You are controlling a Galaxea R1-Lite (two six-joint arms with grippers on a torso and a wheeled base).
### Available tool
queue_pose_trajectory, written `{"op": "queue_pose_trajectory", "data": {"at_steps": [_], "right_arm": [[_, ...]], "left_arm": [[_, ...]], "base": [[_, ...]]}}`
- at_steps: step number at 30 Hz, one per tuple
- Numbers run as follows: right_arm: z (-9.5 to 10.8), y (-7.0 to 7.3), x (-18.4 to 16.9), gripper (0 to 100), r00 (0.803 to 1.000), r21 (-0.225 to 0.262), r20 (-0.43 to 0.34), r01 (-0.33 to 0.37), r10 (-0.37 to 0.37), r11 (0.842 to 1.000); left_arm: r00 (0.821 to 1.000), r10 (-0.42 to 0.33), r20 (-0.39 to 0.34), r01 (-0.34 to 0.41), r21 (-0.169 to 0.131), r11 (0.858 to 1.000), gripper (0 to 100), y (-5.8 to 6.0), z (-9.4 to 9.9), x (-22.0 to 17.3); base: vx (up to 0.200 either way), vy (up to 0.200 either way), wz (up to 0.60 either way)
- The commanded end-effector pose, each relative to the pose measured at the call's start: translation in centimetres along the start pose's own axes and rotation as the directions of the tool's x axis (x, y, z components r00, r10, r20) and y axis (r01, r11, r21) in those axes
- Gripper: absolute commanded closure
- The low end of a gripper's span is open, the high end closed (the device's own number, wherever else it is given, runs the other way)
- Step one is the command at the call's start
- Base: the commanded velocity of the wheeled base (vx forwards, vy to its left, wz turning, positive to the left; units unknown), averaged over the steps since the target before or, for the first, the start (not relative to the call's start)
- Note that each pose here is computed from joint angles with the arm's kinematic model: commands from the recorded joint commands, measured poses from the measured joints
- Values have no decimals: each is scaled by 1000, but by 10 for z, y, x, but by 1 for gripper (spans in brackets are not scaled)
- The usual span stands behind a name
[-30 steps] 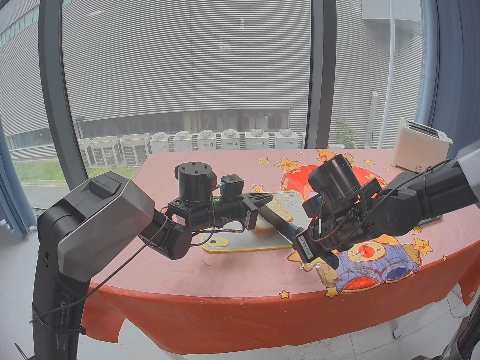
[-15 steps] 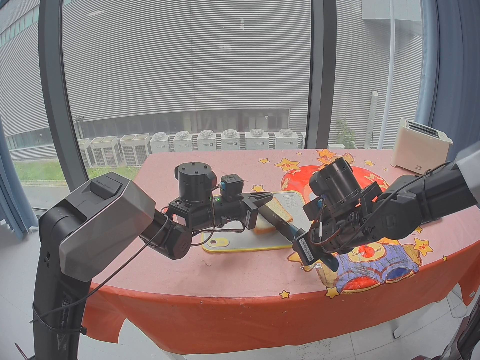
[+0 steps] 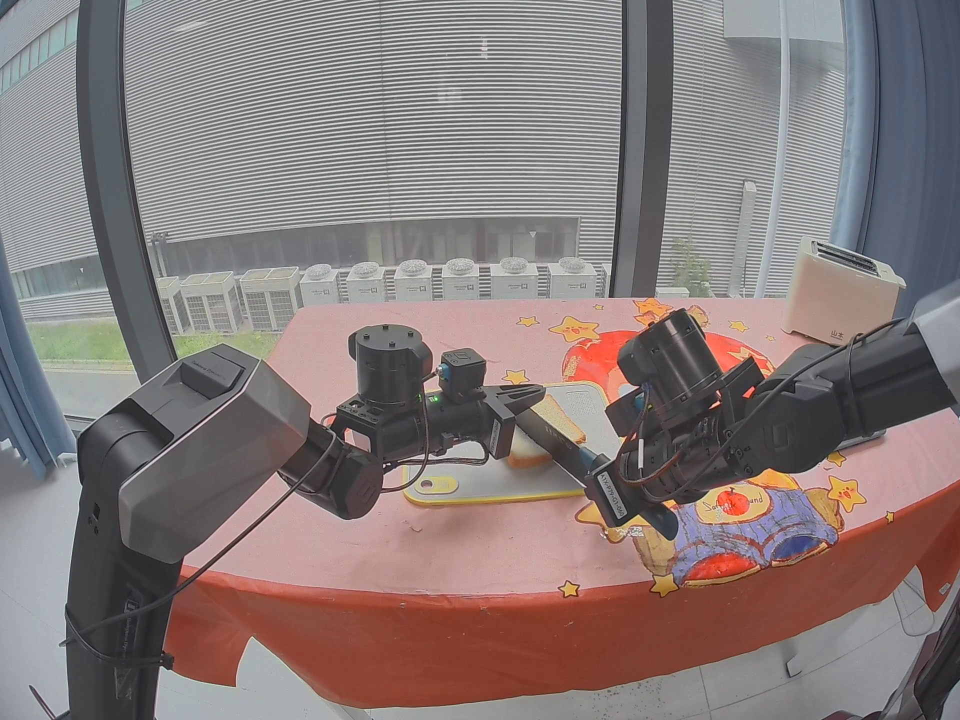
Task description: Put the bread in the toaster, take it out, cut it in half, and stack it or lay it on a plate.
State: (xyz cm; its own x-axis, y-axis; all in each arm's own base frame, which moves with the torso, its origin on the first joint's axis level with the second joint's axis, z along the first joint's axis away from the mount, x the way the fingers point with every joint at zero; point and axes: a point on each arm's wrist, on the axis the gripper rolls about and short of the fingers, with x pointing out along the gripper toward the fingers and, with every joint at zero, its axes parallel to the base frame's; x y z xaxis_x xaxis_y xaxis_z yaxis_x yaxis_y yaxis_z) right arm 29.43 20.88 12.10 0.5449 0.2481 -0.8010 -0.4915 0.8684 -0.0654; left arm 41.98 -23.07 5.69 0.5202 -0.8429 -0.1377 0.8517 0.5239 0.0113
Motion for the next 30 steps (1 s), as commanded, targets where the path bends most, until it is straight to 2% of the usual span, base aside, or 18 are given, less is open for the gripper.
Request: {"op": "queue_pose_trajectory", "data": {"at_steps": [1, 6, 14, 24, 30], "right_arm": [[-5, 0, 4, 100, 1000, -1, -19, 0, 0, 1000], [-8, 4, 6, 100, 999, 1, -35, -3, 3, 1000], [12, 3, -5, 100, 999, 10, 49, -8, 7, 1000], [-6, 4, 6, 100, 1000, 5, -27, -5, 5, 1000], [3, 3, -1, 100, 1000, 8, 14, -6, 6, 1000]], "left_arm": [[1000, 2, 10, -2, 6, 1000, 100, 0, 3, -1], [1000, -1, 10, 1, 6, 1000, 100, -1, 4, -2], [1000, -1, -7, 1, -4, 1000, 100, -1, -1, -1], [1000, -2, 13, 2, 7, 1000, 100, -3, 5, -1], [1000, 21, 16, -21, 11, 1000, 100, -2, 7, 0]], "base": [[0, 0, 0], [0, 0, 0], [0, 0, 0], [0, 0, 0], [0, 0, 0]]}}
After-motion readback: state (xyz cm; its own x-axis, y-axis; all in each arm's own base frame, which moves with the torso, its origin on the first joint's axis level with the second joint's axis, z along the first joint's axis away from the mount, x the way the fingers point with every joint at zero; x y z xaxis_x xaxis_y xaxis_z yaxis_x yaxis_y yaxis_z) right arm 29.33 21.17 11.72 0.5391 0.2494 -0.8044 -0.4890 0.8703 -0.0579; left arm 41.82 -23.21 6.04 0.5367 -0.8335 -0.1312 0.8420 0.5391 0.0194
